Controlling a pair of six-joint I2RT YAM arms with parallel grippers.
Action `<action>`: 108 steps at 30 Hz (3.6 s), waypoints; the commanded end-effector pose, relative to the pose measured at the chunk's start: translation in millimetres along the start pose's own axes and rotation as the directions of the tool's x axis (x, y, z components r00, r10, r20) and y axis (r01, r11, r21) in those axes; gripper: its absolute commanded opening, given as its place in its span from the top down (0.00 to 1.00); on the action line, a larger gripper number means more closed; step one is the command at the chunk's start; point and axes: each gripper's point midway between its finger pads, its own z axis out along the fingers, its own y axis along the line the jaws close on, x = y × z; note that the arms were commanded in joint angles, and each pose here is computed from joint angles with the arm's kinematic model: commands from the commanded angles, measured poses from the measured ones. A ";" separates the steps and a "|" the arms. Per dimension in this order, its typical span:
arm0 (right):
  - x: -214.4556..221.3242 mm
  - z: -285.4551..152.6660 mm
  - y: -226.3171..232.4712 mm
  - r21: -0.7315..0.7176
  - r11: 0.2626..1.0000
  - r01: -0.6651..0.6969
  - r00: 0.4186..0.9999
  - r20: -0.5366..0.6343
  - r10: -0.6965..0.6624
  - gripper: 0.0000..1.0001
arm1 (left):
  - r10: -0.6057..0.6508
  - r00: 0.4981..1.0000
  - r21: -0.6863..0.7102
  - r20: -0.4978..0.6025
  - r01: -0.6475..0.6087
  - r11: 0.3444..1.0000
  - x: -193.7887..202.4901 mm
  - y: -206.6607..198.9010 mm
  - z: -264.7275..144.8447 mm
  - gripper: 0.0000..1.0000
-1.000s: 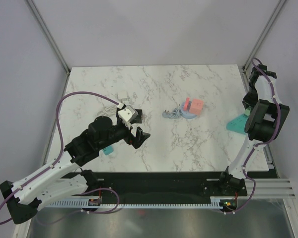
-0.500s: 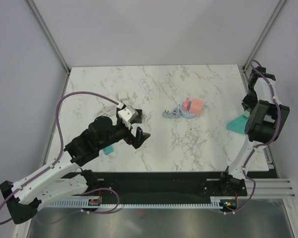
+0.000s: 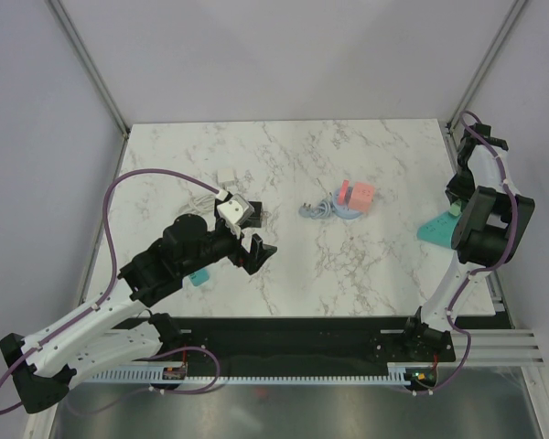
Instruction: Insert the plug
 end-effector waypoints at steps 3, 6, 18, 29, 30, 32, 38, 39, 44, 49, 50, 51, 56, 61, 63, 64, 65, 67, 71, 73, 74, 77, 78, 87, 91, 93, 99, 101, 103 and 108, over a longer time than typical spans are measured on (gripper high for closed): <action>-16.2 -17.0 -7.5 -0.001 1.000 -0.025 0.997 0.070 0.025 1.00 | 0.038 0.999 -0.003 0.020 -0.038 0.999 -6.0 1.0 -0.8 0.00; -14.5 -13.4 -7.5 0.001 1.000 -0.021 0.998 0.064 0.021 1.00 | 0.039 0.999 -0.003 0.025 -0.038 0.999 -7.4 0.8 -1.3 0.00; 1.2 5.2 -12.4 0.015 1.000 -0.024 0.999 0.038 0.023 1.00 | 0.037 0.999 -0.001 0.026 -0.037 0.999 -7.5 0.5 -1.4 0.00; 24.3 21.8 -18.2 0.038 0.998 -0.046 0.998 -0.045 0.048 1.00 | 0.039 0.999 -0.001 0.026 -0.039 0.999 -7.1 0.6 -2.0 0.00; 30.3 25.4 -19.4 0.045 0.998 -0.041 0.997 -0.059 0.044 1.00 | 0.039 0.999 -0.001 0.026 -0.039 0.999 -7.4 0.6 -2.2 0.00; 35.8 31.2 -18.3 0.042 0.998 -0.047 0.997 -0.062 0.050 1.00 | 0.039 0.999 -0.001 0.031 -0.039 0.999 -8.6 0.5 -2.5 0.00; 63.5 54.6 -19.7 0.070 0.997 -0.024 0.990 -0.137 0.033 1.00 | 0.039 0.999 -0.003 0.023 -0.038 0.999 -6.1 0.9 -1.5 0.00; 68.0 57.9 -20.3 0.077 0.997 -0.020 0.988 -0.151 0.032 1.00 | 0.040 0.999 -0.003 0.023 -0.040 0.999 -6.0 1.0 -1.5 0.00; 84.8 69.2 -20.4 0.081 0.997 0.003 0.980 -0.198 0.013 1.00 | 0.045 0.999 -0.013 0.027 -0.044 0.999 -6.9 3.0 -2.2 0.00; 97.8 78.2 -25.9 0.111 0.993 0.035 0.972 -0.234 -0.008 1.00 | 0.048 0.999 -0.018 0.022 -0.047 0.999 -5.5 4.1 -1.4 0.00; 98.6 78.5 -26.4 0.109 0.993 0.041 0.972 -0.235 -0.014 1.00 | 0.048 0.999 -0.018 0.021 -0.047 0.999 -5.2 4.1 -1.4 0.00; 98.2 78.0 -25.6 0.106 0.993 0.042 0.972 -0.233 -0.016 1.00 | 0.048 0.999 -0.018 0.021 -0.047 0.999 -5.2 4.1 -1.4 0.00; 76.2 64.0 -15.8 0.059 0.998 0.028 0.982 -0.186 -0.017 1.00 | 0.033 0.999 -0.083 0.037 -0.030 0.996 -9.6 14.7 -3.2 0.00; 36.7 21.9 0.5 -0.045 0.999 -0.027 0.994 -0.107 0.022 0.66 | -0.040 0.997 -0.103 0.071 0.047 0.994 -21.8 15.3 -2.8 0.00; 16.3 3.8 5.9 -0.083 0.996 -0.039 0.997 -0.062 0.034 0.35 | -0.090 0.995 -0.104 0.049 0.095 0.990 -19.7 13.5 0.1 0.00; 13.4 -4.3 3.5 -0.083 0.996 -0.036 0.998 -0.060 0.032 0.29 | -0.105 0.993 -0.107 0.055 0.111 0.988 -25.2 13.3 -0.3 0.00; 1.0 -14.5 3.2 -0.092 0.995 -0.044 0.999 -0.030 0.041 0.22 | -0.118 0.992 -0.114 0.040 0.122 0.986 -23.3 13.8 2.7 0.00; -3.3 -24.6 -3.3 -0.074 0.997 -0.035 0.999 -0.021 0.034 0.16 | -0.172 0.985 -0.169 0.029 0.175 0.970 -23.3 20.6 1.5 0.00; -12.8 -47.8 -10.8 -0.084 0.996 -0.038 0.999 0.013 0.039 0.02 | -0.279 0.959 -0.295 0.052 0.282 0.913 -25.0 38.2 -0.6 0.01; -14.3 -61.8 -15.7 -0.090 0.995 -0.034 0.999 0.030 0.036 0.02 | -0.281 0.957 -0.361 0.070 0.287 0.887 -27.8 51.1 -1.5 0.02; -14.3 -67.5 -16.5 -0.103 0.994 -0.030 0.999 0.035 0.034 0.02 | -0.281 0.957 -0.388 0.073 0.287 0.876 -28.3 56.6 -1.9 0.04; -6.3 -90.1 -13.8 -0.180 0.983 -0.022 0.998 0.059 0.033 0.02 | -0.309 0.950 -0.472 0.034 0.288 0.833 -22.2 79.5 5.3 0.08; -4.5 -106.9 -13.1 -0.222 0.975 -0.016 0.995 0.093 0.037 0.02 | -0.328 0.943 -0.500 0.046 0.306 0.810 -25.9 95.2 5.3 0.08; 109.0 -210.5 106.0 -0.646 0.693 0.321 0.943 0.290 -0.166 0.02 | -0.474 0.865 -0.561 -0.166 0.313 0.767 31.7 176.0 60.6 0.13; 160.4 -238.4 130.8 -0.710 0.556 0.433 0.901 0.351 -0.254 0.02 | -0.484 0.837 -0.579 -0.255 0.269 0.770 59.3 190.0 87.4 0.14; 177.0 -246.7 133.2 -0.725 0.510 0.462 0.887 0.368 -0.280 0.02 | -0.489 0.816 -0.582 -0.309 0.244 0.776 76.2 194.8 98.8 0.14; 186.1 -261.2 129.6 -0.744 0.456 0.488 0.873 0.407 -0.269 0.02 | -0.502 0.773 -0.569 -0.389 0.227 0.790 106.8 199.3 121.1 0.16; 187.5 -258.3 128.9 -0.741 0.458 0.490 0.871 0.408 -0.273 0.02 | -0.502 0.762 -0.547 -0.409 0.235 0.803 111.4 196.6 128.7 0.17; 189.7 -254.7 128.7 -0.740 0.460 0.491 0.871 0.403 -0.281 0.02 | -0.506 0.741 -0.508 -0.441 0.259 0.822 120.7 188.3 138.3 0.19; 192.7 -251.8 130.2 -0.742 0.456 0.491 0.871 0.397 -0.290 0.02 | -0.470 0.731 -0.484 -0.494 0.218 0.847 135.6 184.5 149.7 0.20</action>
